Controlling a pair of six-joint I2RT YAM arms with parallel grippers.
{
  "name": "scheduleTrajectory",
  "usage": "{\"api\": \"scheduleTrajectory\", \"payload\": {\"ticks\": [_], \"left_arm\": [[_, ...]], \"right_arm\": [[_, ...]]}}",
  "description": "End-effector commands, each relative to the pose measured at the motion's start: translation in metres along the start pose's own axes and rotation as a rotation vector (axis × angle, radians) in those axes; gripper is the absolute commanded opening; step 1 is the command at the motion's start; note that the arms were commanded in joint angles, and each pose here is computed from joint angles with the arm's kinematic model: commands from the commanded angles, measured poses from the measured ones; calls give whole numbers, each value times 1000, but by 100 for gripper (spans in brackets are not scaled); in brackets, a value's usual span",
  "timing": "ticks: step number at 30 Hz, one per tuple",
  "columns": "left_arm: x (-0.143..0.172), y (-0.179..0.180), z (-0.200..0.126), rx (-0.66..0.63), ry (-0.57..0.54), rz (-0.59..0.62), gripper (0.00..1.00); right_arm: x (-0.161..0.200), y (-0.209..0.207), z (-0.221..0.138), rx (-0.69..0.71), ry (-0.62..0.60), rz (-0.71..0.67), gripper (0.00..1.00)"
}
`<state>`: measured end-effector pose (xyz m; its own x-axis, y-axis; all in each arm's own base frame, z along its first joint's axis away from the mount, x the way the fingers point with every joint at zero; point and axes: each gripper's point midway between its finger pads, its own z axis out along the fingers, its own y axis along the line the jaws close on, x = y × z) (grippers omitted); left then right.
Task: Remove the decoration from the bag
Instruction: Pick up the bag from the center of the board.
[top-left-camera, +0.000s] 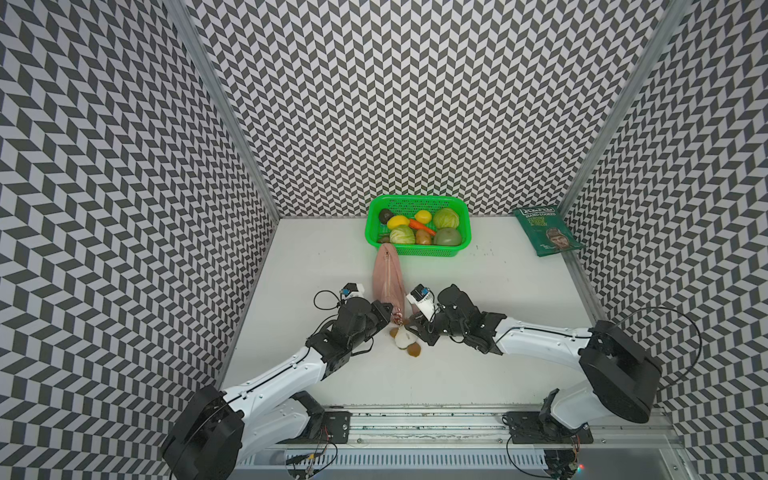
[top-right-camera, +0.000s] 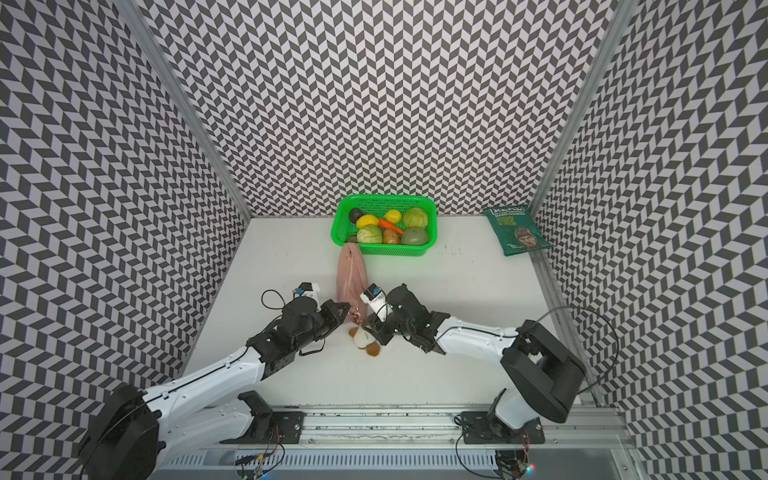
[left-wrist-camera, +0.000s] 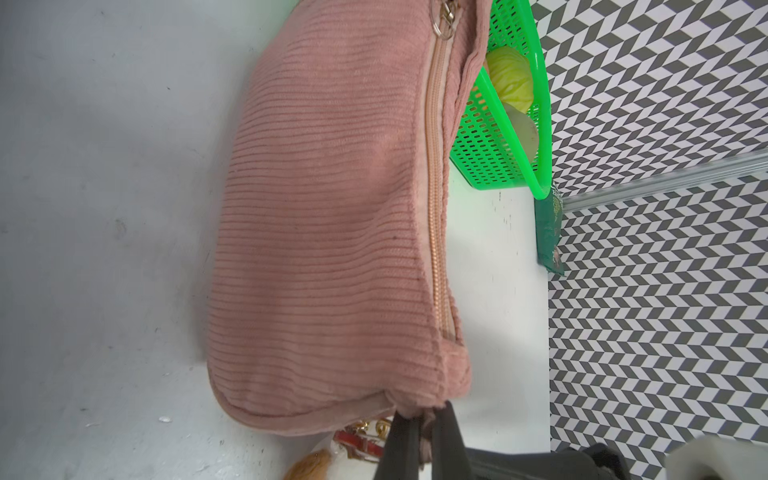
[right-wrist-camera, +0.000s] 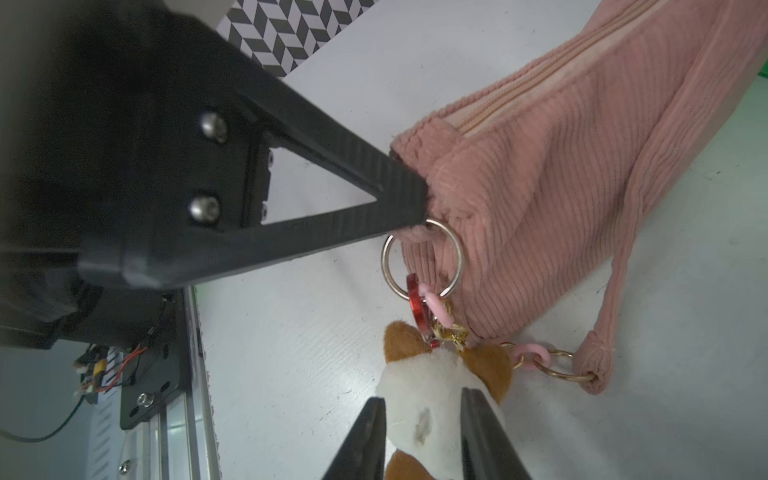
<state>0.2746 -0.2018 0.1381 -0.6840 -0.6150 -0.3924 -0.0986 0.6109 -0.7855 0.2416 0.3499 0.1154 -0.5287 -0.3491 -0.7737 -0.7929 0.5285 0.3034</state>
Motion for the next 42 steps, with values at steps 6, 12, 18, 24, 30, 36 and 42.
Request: {"api": "scheduleTrajectory", "payload": {"ticks": [6,12,18,24,30,36,42], "left_arm": [[-8,3,-18,-8,-35,2,0],[-7,6,-34,13,-47,-38,0],[-3,13,-43,33,-52,-84,0],[2,12,-39,57,-47,-99,0],[2,7,-32,70,-55,-99,0],[-2,2,-26,68,-71,-80,0],[-7,-6,-27,85,-89,-76,0]], "right_arm": [[-71,-39,-13,42,-200,166,44],[-92,-47,20,-25,-155,211,48],[-90,-45,70,-120,-74,269,49],[-119,-14,103,-249,-64,232,49],[-143,-8,107,-299,-95,219,49],[-143,-34,63,-245,-166,261,51],[-140,-42,-5,-242,-267,292,57]]}}
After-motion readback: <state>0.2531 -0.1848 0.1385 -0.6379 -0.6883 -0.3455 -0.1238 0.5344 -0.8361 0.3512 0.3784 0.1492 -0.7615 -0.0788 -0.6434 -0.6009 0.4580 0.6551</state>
